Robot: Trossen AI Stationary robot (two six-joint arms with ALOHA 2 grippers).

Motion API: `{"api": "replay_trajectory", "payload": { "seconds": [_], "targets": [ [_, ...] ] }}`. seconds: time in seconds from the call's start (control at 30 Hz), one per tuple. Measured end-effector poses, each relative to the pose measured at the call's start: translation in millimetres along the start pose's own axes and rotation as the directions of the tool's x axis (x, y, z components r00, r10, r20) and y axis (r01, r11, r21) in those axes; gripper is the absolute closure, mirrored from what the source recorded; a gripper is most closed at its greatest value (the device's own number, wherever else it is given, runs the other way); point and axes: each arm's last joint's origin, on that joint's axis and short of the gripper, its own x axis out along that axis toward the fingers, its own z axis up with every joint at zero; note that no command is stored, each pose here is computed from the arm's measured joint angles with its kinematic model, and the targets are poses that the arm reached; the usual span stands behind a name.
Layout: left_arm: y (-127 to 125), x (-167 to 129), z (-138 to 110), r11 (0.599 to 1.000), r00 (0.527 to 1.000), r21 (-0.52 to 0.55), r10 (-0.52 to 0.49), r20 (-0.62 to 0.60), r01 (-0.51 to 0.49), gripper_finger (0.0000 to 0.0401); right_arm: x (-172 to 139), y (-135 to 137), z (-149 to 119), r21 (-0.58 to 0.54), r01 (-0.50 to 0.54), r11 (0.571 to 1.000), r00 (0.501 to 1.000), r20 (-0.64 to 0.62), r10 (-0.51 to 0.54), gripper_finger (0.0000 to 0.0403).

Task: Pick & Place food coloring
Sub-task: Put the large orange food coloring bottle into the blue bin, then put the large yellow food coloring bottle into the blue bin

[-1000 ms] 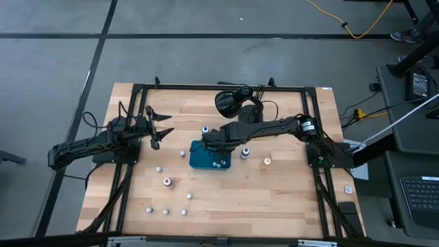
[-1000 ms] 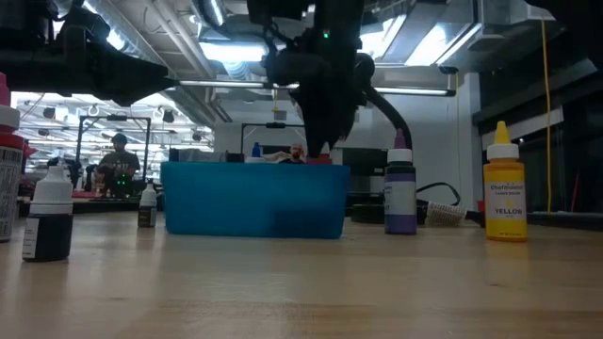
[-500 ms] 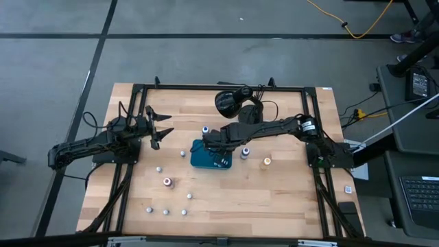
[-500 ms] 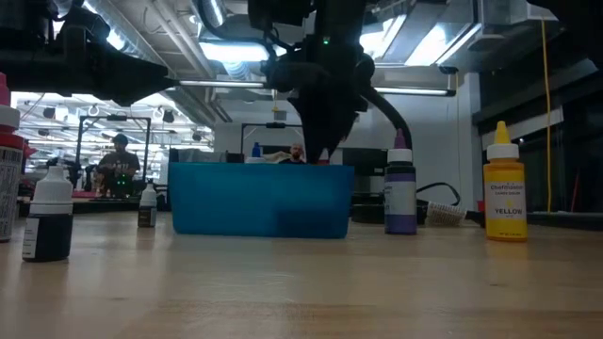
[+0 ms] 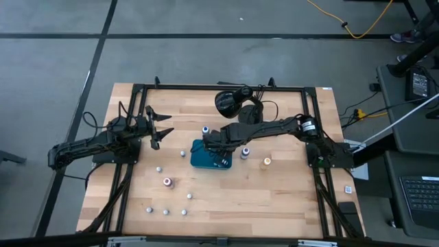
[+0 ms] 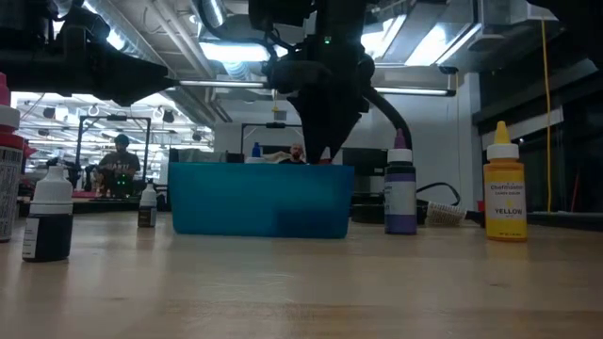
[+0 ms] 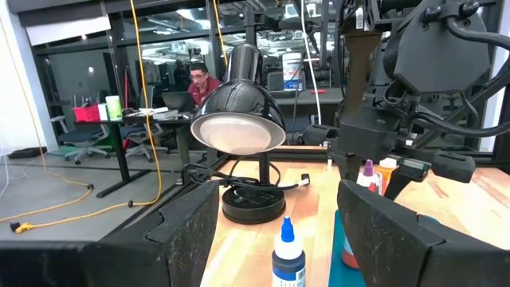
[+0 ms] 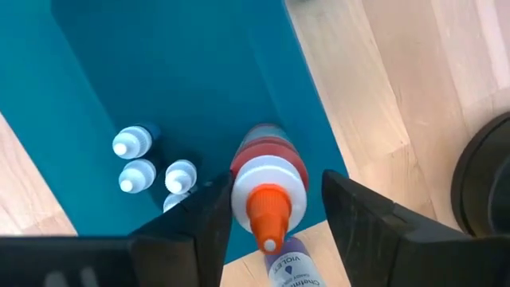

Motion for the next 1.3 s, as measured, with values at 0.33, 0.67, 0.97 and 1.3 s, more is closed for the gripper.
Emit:
{"api": "replay_trajectory", "payload": {
  "seconds": [0.33,0.67,0.97,1.3],
  "targets": [
    [0,0,0,1.000,1.000,0.000,0.000,0.000,0.000,0.0150,-18,-2,4,-0.005,-0.002,1.000,1.000,0.011,0.002,0.0209],
    [0,0,0,1.000,1.000,0.000,0.000,0.000,0.000,0.0150,-49,-7,8,-0.004,0.032,0.999,0.999,0.021,-0.032,0.0208],
    [0,0,0,1.000,1.000,0.000,0.000,0.000,0.000,0.0150,-90,4,-12,-0.062,0.079,0.995,0.996,-0.043,-0.082,0.0208],
    [0,0,0,1.000,1.000,0.000,0.000,0.000,0.000,0.0150,-125,21,-39,0.038,-0.039,0.999,0.999,-0.032,0.040,0.0194]
  ]
}}
